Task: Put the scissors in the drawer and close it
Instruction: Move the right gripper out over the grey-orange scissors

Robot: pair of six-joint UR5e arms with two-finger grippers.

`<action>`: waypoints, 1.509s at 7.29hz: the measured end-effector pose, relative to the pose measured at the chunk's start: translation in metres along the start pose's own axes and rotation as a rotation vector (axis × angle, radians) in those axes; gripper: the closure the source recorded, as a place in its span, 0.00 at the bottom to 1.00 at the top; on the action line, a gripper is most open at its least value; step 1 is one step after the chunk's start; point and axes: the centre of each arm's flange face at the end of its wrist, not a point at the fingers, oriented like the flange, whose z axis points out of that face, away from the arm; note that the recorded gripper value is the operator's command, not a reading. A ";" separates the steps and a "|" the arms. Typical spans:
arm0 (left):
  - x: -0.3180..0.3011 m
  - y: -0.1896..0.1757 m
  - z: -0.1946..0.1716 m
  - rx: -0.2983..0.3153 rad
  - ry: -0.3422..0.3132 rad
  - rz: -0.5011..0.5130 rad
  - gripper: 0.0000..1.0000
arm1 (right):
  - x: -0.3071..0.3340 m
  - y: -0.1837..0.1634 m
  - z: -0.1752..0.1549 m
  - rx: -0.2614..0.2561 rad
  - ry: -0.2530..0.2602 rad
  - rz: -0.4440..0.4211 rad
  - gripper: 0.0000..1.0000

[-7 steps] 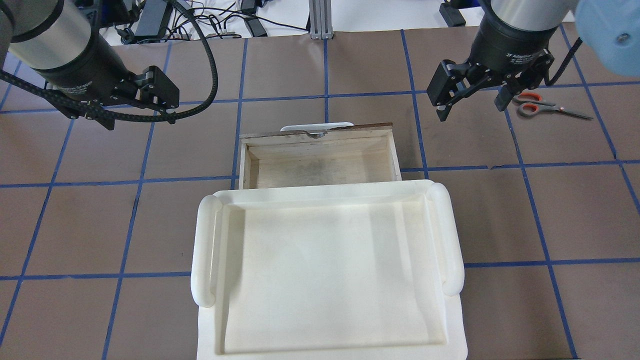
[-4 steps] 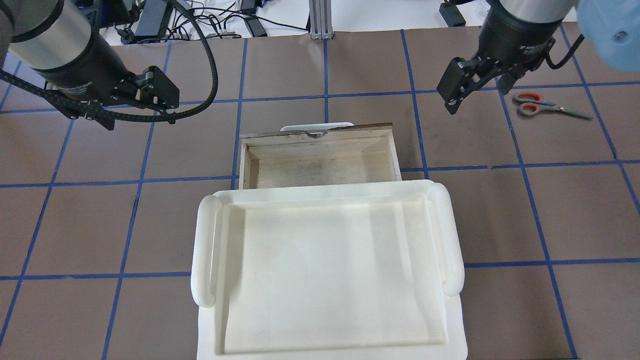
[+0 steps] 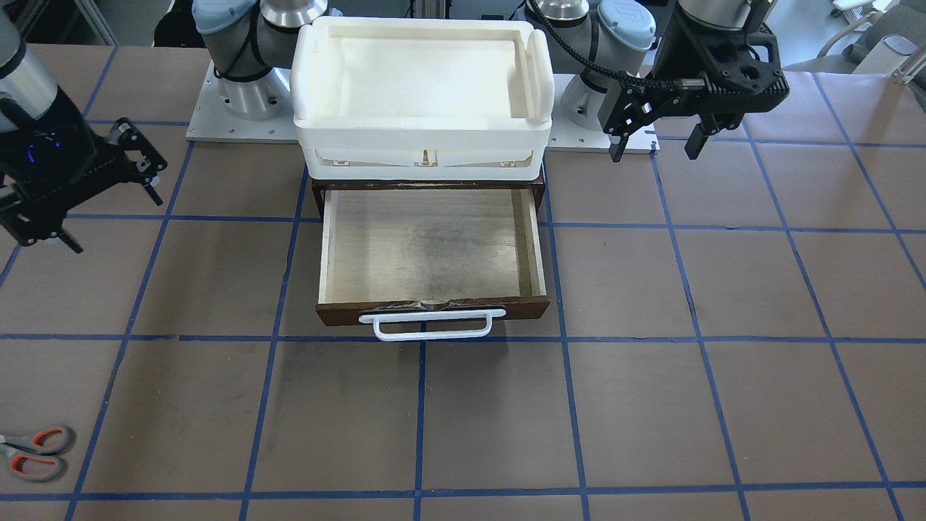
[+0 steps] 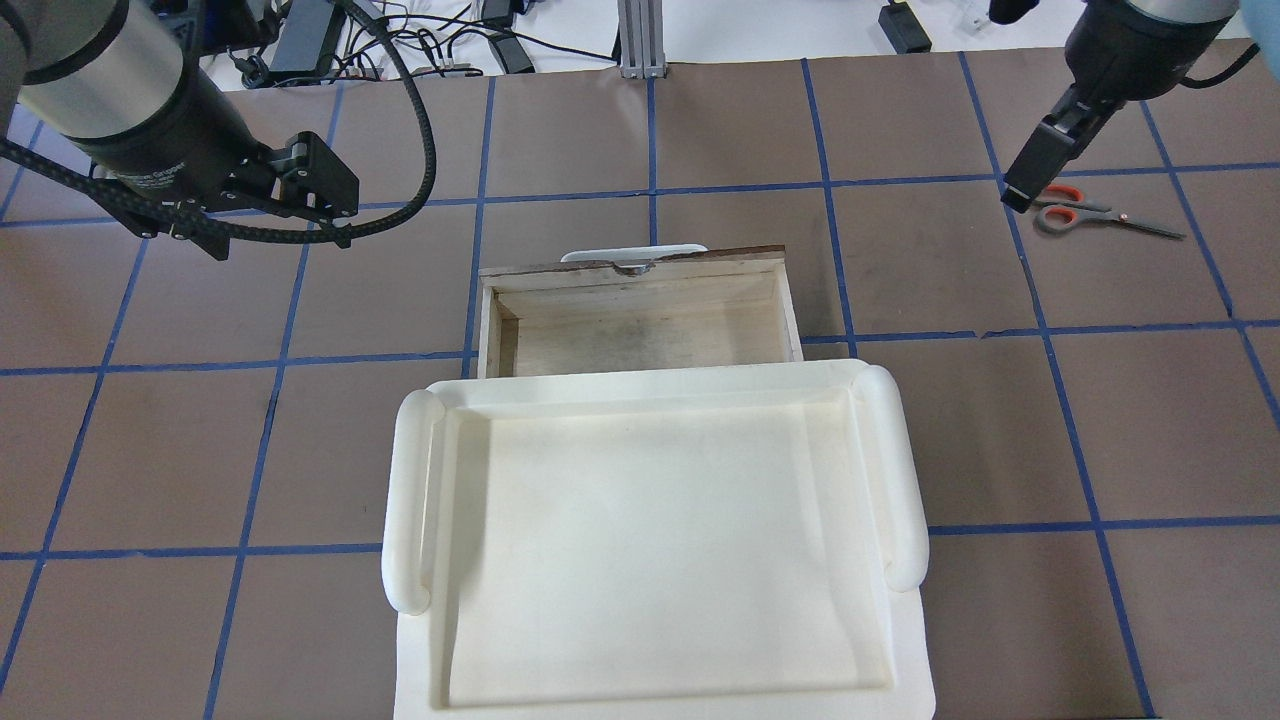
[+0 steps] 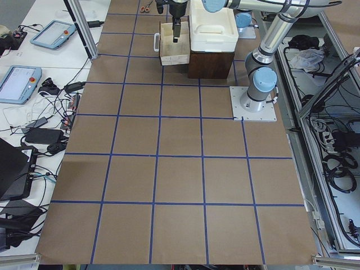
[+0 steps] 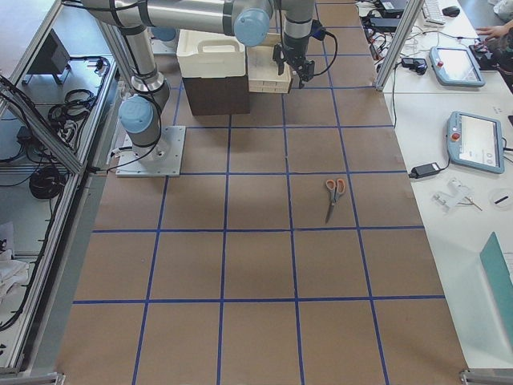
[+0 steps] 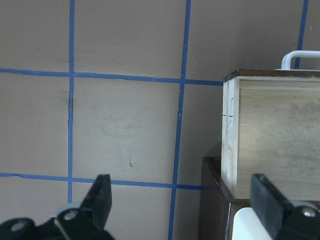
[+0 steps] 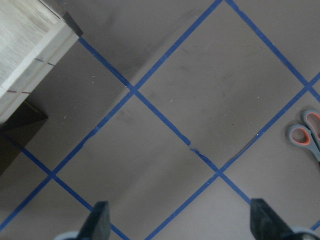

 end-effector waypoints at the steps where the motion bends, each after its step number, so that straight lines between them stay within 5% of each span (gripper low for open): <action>1: 0.000 0.000 0.000 0.000 0.000 0.000 0.00 | 0.018 0.006 0.011 -0.003 -0.007 -0.015 0.00; 4: 0.000 0.000 0.001 -0.002 0.000 -0.001 0.00 | 0.078 0.013 0.062 -0.041 0.016 -0.132 0.00; 7: 0.000 0.000 0.001 -0.001 0.000 0.000 0.00 | 0.144 0.025 0.117 -0.026 0.073 -0.296 0.00; 11: 0.000 0.000 0.001 -0.002 0.000 -0.001 0.00 | 0.206 0.054 0.185 -0.011 0.096 -0.333 0.00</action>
